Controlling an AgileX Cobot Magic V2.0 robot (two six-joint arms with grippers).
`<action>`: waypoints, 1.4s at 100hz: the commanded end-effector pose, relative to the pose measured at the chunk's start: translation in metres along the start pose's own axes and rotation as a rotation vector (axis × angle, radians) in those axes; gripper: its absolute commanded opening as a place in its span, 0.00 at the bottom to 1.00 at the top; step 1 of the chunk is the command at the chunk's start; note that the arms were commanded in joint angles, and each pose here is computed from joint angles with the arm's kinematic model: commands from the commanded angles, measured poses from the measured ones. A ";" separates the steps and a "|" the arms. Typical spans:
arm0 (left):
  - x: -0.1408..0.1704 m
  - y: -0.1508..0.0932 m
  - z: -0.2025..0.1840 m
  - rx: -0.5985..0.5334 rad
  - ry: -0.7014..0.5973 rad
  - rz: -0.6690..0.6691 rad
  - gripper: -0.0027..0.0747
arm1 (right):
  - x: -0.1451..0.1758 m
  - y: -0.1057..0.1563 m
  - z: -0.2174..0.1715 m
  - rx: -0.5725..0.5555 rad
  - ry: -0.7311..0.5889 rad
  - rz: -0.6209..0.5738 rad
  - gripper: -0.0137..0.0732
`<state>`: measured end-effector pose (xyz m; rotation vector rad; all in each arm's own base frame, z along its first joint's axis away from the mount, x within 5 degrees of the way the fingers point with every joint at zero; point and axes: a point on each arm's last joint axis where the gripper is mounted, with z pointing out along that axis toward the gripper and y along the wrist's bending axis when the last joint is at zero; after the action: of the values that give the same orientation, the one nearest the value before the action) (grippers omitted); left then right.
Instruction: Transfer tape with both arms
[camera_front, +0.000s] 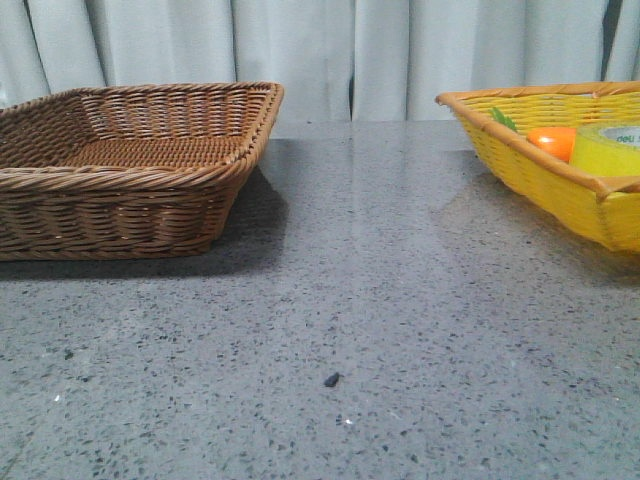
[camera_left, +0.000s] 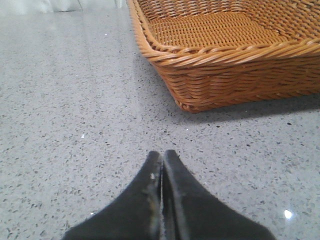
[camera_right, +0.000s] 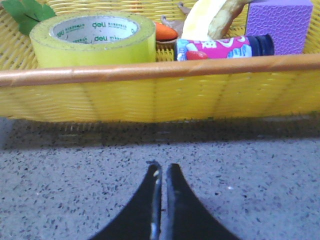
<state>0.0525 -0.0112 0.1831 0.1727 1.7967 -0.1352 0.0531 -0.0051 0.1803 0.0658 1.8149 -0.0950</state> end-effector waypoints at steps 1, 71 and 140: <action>-0.005 0.000 -0.001 -0.004 -0.099 -0.013 0.01 | 0.005 0.000 0.001 0.005 -0.012 0.000 0.07; -0.019 0.002 -0.004 -0.019 -0.251 -0.013 0.01 | -0.014 -0.002 -0.001 0.022 -0.220 0.000 0.07; -0.029 0.002 -0.007 -0.023 -0.334 -0.031 0.01 | -0.020 -0.002 -0.003 0.026 -0.275 0.000 0.07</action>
<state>0.0552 -0.0102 0.2015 0.1261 1.5965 -0.1482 0.0556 -0.0060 0.1973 0.0640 1.6257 -0.1095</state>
